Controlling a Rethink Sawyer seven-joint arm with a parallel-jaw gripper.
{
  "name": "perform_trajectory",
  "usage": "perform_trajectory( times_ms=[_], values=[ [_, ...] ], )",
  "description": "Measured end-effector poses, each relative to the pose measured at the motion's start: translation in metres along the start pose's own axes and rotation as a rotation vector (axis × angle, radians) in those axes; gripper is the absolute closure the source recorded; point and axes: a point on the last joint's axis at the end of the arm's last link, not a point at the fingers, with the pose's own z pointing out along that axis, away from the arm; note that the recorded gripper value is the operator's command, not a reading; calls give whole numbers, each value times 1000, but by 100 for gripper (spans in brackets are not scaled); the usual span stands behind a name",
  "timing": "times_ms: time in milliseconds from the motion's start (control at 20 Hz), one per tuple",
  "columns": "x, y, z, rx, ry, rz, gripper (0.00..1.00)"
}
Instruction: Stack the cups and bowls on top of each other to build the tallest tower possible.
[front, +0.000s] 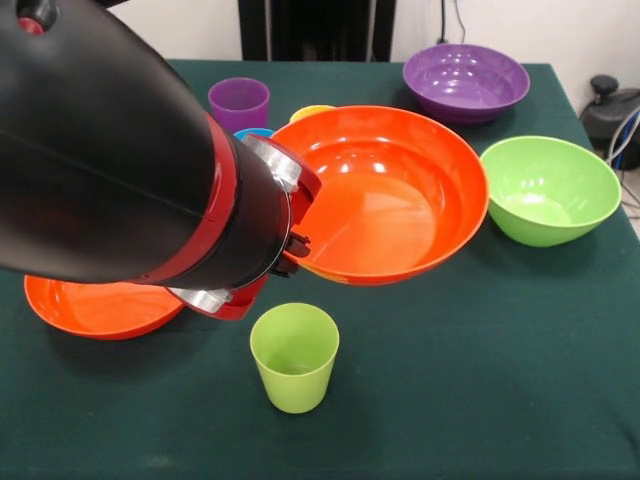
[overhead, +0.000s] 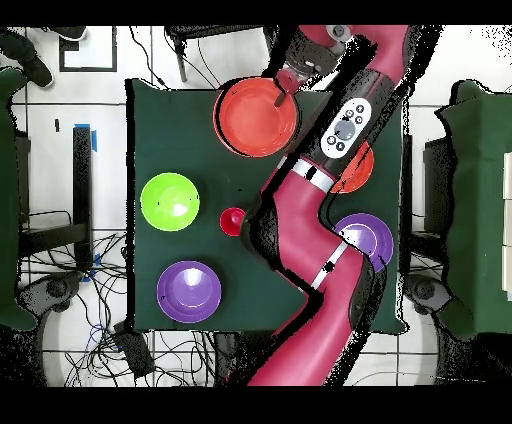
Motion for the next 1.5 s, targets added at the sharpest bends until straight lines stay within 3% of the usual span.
perform_trajectory(
  times_ms=[250, 1500],
  values=[
    [1, -1, -1, 0, -8, 0, 100],
    [4, -13, -8, 79, -24, 14, 100]
  ],
)
